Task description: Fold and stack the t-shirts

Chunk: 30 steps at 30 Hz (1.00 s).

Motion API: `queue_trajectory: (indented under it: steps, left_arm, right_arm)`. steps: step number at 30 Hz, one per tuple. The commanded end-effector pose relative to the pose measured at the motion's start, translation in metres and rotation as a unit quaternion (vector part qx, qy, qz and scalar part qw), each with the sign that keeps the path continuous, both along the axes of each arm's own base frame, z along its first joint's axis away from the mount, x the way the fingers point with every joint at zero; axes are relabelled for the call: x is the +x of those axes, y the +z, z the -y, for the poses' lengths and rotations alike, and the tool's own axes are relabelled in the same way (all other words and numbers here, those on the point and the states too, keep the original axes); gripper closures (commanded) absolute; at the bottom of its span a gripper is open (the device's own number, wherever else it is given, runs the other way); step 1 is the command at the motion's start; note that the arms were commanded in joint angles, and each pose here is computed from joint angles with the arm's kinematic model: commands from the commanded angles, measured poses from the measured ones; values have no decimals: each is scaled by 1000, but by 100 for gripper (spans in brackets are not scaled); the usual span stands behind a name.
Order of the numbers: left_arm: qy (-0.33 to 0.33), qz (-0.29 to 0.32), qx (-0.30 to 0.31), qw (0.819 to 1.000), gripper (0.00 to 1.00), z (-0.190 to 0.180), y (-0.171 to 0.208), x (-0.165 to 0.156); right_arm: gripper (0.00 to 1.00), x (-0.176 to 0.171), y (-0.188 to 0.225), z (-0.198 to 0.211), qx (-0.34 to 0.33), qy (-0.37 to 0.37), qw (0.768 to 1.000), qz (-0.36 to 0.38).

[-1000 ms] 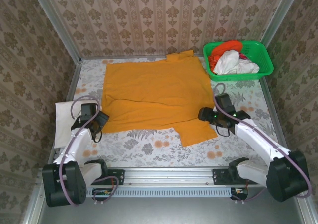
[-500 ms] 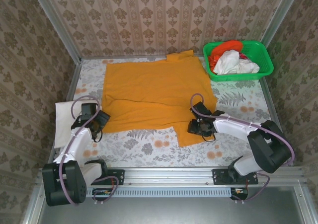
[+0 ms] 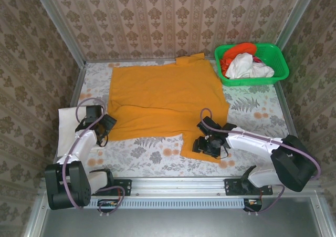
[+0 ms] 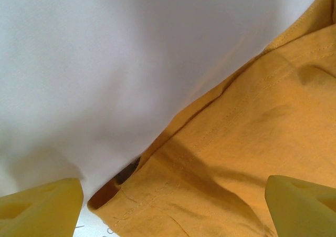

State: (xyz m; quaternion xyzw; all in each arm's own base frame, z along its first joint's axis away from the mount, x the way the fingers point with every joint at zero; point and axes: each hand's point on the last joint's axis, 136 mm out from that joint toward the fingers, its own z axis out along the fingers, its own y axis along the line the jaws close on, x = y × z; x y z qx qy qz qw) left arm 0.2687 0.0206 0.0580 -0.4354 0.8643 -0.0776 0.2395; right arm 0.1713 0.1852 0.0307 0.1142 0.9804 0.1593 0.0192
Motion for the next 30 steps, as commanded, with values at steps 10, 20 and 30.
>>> queue_trajectory:
  steps: [10, 20, 30]
  left_arm:
    - [5, -1, -26, 1000, 27, 7, -3, 6]
    - [36, -43, -42, 998, 39, 7, -16, -4]
    - [55, -67, -40, 995, 39, 4, -18, -16]
  right_arm:
    - [34, 44, 35, 31, 10, -70, 995, 66]
    - [34, 48, 26, 38, -13, -69, 996, 61]
    - [34, 51, 23, 37, -14, -66, 996, 58]
